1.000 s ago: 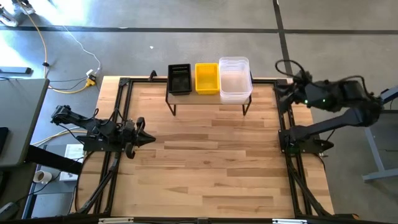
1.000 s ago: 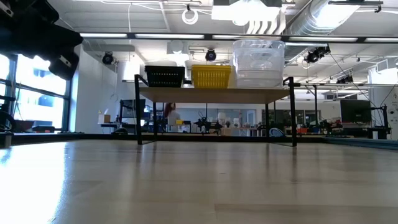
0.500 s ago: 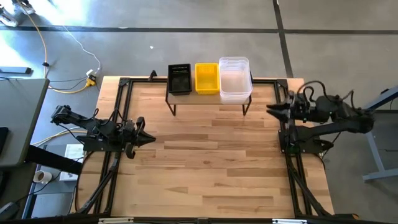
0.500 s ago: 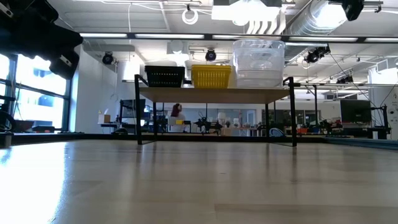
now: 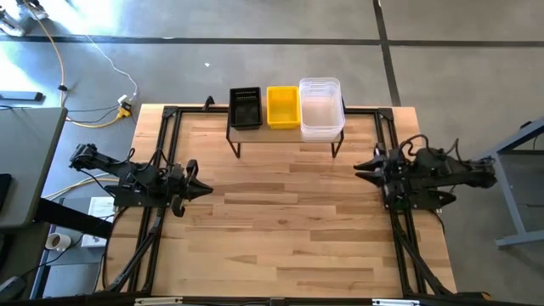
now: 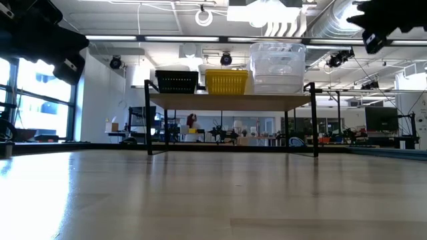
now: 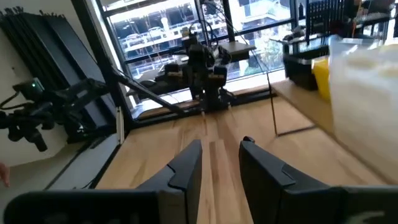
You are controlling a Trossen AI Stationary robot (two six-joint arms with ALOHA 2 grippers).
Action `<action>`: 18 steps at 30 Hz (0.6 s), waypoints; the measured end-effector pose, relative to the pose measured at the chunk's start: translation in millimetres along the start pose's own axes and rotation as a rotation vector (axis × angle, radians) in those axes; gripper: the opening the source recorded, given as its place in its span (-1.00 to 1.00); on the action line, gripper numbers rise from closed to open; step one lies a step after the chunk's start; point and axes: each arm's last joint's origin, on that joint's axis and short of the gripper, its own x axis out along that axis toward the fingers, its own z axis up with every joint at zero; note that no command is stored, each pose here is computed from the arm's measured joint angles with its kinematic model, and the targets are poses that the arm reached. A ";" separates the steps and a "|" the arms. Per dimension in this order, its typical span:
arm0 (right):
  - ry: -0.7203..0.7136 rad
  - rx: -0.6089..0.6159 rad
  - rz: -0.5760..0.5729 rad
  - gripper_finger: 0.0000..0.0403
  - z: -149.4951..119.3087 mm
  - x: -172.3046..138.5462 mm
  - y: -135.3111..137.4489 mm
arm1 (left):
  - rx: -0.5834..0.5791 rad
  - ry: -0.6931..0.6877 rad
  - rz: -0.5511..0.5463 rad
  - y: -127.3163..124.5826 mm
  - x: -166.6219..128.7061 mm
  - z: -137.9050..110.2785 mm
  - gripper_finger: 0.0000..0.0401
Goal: Stack baskets on shelf by color
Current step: Return to Home Position
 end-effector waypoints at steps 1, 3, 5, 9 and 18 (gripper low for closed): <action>0.001 0.011 0.000 -0.55 -6.3 1.0 -1.3 | 0.000 0.000 0.000 0.0 0.0 0.0 -0.91; 0.004 0.038 0.000 -0.55 -18.3 3.0 -3.7 | 0.000 0.000 0.000 0.0 0.0 0.1 -0.91; -0.002 0.062 0.001 -0.55 -30.0 5.0 -6.1 | 0.000 0.000 0.000 0.0 0.0 0.1 -0.91; -0.017 0.097 0.006 -0.55 -47.4 13.0 -9.2 | 0.000 0.000 0.000 0.0 0.0 0.1 -0.91; -0.045 0.130 0.014 -0.55 -76.9 25.5 -14.5 | 0.000 0.000 0.000 0.0 0.0 0.1 -0.91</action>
